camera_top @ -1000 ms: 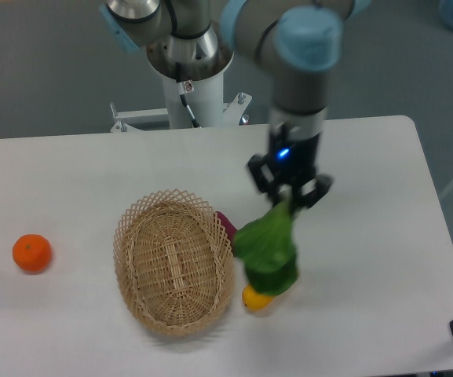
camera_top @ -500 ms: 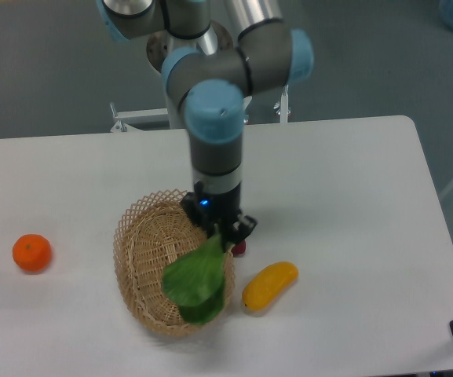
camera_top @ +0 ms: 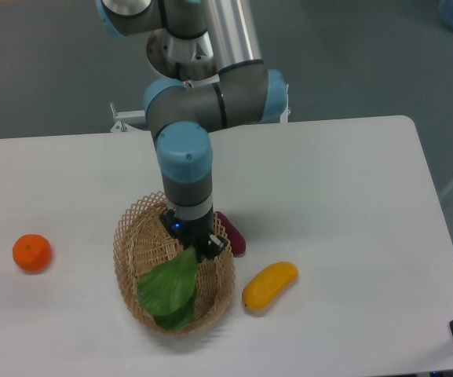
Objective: Place the green vegetable in the basket
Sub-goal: 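Open the gripper to release the bok choy into the basket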
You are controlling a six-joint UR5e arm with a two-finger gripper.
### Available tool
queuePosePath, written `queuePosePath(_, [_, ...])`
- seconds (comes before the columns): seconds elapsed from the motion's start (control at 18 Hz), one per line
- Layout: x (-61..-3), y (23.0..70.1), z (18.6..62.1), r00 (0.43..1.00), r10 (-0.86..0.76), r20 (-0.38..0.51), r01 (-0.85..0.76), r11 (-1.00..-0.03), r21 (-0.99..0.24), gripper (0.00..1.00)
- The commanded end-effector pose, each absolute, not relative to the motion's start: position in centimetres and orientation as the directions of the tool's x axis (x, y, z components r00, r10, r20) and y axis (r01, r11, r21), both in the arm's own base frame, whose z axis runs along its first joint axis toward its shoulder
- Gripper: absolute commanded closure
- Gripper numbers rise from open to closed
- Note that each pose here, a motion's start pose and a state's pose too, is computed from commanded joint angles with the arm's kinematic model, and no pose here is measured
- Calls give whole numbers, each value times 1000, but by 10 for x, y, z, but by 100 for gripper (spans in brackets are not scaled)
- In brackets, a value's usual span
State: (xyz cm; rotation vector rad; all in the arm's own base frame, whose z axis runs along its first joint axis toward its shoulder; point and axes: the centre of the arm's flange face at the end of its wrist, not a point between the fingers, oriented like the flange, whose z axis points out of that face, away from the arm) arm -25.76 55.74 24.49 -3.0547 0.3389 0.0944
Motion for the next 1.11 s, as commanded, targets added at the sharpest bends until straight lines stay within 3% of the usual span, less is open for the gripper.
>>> queuePosePath(0.5, [-248, 554, 229, 963, -259, -80, -259, -966, 7, 72])
queuePosePath(0.67, [-248, 554, 230, 963, -259, -81, -259, -966, 6, 63])
queuePosePath(0.78, [-248, 555, 229, 963, -258, -82, -259, -966, 5, 47])
queuePosePath(0.89, [-250, 556, 231, 963, -255, -87, -256, -967, 1, 10])
queuePosePath(0.94, [-250, 558, 234, 963, -255, -92, -256, -967, -3, 0])
queuePosePath(1.11, [-252, 559, 241, 963, -251, -102, -253, -967, -12, 0])
